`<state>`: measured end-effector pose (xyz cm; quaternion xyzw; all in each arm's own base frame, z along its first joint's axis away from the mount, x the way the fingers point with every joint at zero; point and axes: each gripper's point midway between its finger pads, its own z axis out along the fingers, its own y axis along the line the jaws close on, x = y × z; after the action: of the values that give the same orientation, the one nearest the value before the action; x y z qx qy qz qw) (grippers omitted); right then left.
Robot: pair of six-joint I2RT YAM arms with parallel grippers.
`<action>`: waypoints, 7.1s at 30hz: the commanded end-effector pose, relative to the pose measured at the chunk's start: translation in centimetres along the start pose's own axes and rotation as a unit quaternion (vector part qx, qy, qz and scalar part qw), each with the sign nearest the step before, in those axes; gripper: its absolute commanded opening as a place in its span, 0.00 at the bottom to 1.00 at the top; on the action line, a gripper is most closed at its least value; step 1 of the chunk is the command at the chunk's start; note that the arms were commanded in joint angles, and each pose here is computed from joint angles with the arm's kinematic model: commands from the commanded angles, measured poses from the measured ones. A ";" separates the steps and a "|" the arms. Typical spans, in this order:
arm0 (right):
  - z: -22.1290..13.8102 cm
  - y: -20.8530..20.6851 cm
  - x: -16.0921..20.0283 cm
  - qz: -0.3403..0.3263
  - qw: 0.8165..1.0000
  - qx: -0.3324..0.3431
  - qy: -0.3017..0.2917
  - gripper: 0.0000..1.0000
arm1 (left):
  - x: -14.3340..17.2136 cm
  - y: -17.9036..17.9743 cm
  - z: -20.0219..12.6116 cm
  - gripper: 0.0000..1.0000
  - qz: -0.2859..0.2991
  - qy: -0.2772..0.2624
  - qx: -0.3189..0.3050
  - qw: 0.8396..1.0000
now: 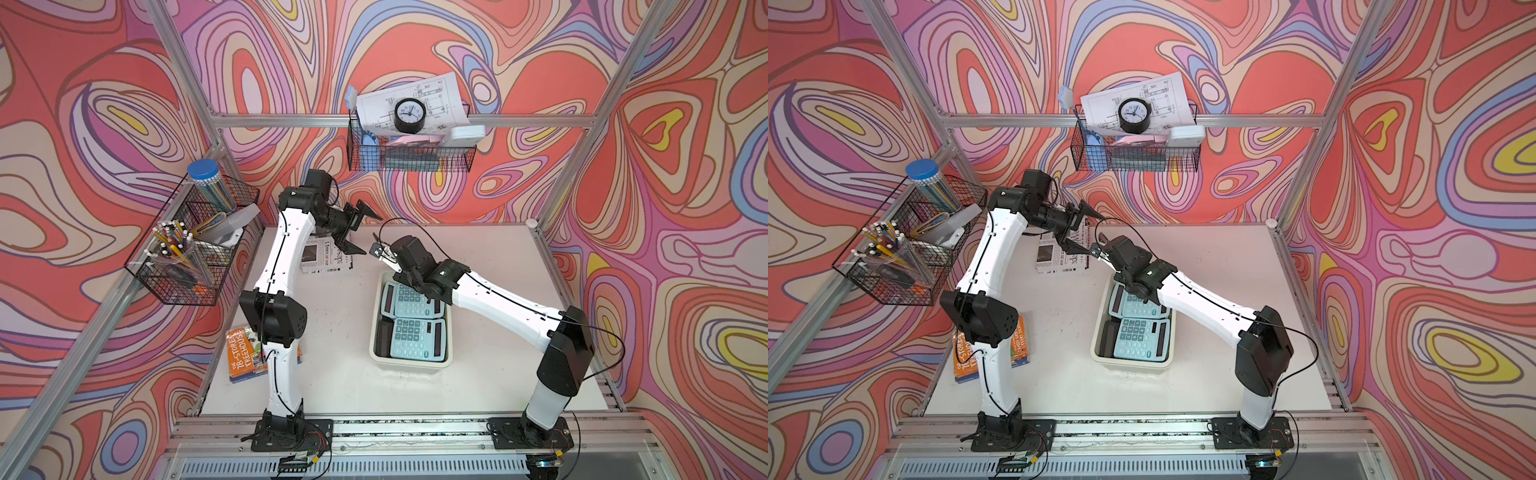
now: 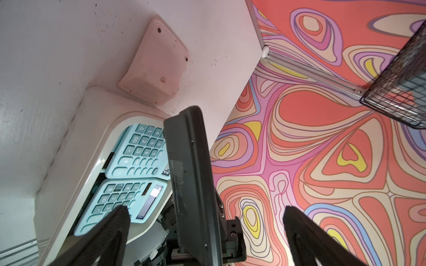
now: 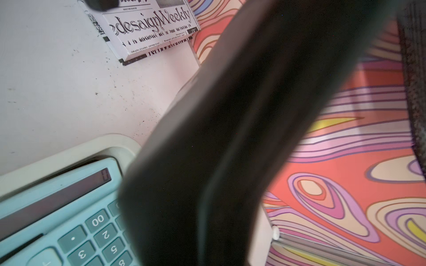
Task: Put the calculator in the storage box
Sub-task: Pick up the calculator at the center of the board, then place the calculator in the storage box.
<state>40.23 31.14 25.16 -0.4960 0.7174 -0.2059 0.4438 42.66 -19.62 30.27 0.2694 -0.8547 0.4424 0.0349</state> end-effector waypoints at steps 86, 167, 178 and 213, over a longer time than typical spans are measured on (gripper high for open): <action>-1.8 -8.4 2.9 0.703 0.417 -0.574 -0.049 0.70 | 4.9 -3.5 1.0 0.00 0.240 -0.016 0.176 0.954; -0.3 3.7 8.3 0.694 0.504 -0.505 0.102 0.00 | 2.8 4.8 -2.0 0.99 0.174 -0.130 0.052 0.975; 0.6 4.6 8.7 0.704 0.522 -0.466 0.117 0.23 | 2.9 4.8 -1.6 0.99 0.171 -0.119 0.057 0.976; -0.2 6.7 9.0 0.627 0.626 -0.414 0.209 0.29 | 1.5 10.4 0.9 0.98 0.128 -0.068 -0.035 0.989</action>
<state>34.51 25.88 15.40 0.0064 0.9384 0.3444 0.0275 36.71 -16.26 23.39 0.1888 -0.8918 0.4019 -0.0872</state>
